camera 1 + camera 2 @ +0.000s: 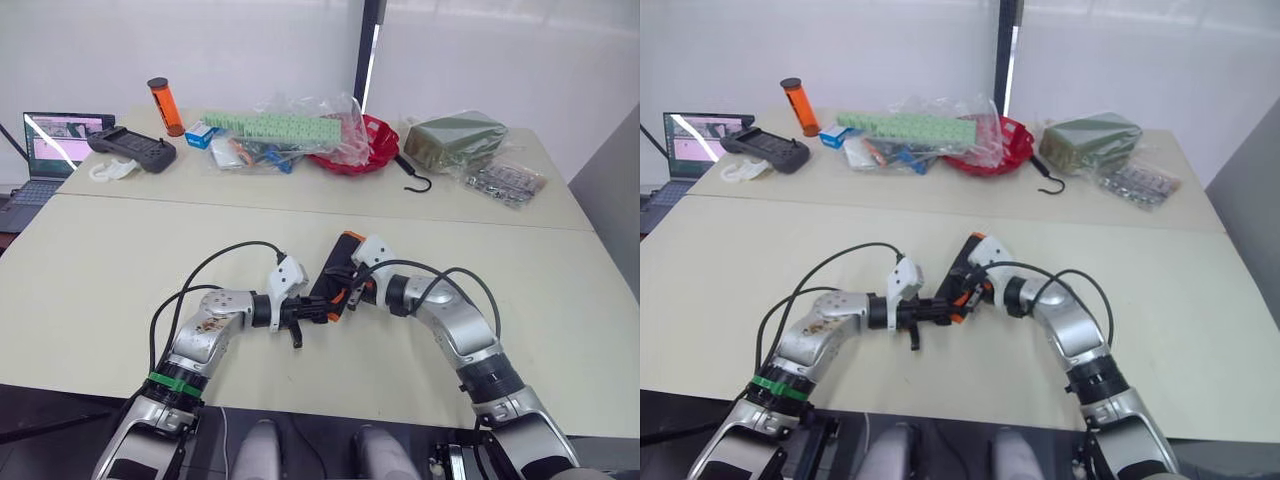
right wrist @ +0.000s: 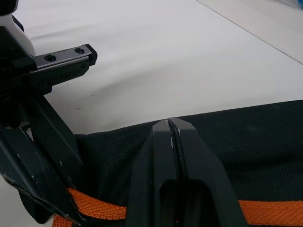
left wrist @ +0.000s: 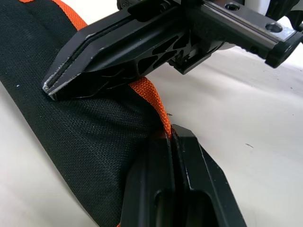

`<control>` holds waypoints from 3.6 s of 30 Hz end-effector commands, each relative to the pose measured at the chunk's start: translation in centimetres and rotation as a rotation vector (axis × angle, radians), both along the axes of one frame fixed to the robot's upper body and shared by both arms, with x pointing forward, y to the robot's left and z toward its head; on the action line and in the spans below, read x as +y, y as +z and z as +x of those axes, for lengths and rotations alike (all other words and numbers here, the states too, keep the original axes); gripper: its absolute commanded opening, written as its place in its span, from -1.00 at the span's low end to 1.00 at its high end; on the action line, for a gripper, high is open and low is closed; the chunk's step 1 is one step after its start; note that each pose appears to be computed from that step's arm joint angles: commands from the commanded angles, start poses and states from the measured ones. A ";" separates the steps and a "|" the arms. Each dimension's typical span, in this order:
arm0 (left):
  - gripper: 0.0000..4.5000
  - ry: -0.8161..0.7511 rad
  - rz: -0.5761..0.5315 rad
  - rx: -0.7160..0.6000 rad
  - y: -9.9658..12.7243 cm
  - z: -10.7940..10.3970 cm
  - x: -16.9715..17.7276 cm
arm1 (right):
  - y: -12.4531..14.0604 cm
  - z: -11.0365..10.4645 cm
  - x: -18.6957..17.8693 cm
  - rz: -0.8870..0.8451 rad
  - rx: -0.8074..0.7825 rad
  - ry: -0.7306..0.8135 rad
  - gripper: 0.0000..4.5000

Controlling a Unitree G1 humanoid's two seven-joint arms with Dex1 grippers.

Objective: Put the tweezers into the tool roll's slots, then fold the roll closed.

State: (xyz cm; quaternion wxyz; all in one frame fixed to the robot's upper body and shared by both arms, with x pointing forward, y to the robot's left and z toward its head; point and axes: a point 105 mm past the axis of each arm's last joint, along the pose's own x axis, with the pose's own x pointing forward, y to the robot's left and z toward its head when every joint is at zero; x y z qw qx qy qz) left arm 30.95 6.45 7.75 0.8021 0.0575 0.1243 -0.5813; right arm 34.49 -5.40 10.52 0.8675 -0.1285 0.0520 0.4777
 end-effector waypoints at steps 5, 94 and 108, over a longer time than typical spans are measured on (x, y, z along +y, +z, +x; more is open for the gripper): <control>-0.30 -0.016 0.030 0.103 -1.1 -1.0 2.1 | -2.5 0.2 -1.3 -0.068 0.044 -0.022 -1.00; 1.00 0.703 0.155 -0.422 7.0 -0.4 24.3 | 4.1 -2.4 -16.1 0.104 -0.234 -0.300 0.98; 1.00 0.885 0.318 -0.343 3.2 -4.1 27.2 | 1.5 -4.5 -20.2 0.098 -0.160 -0.565 0.98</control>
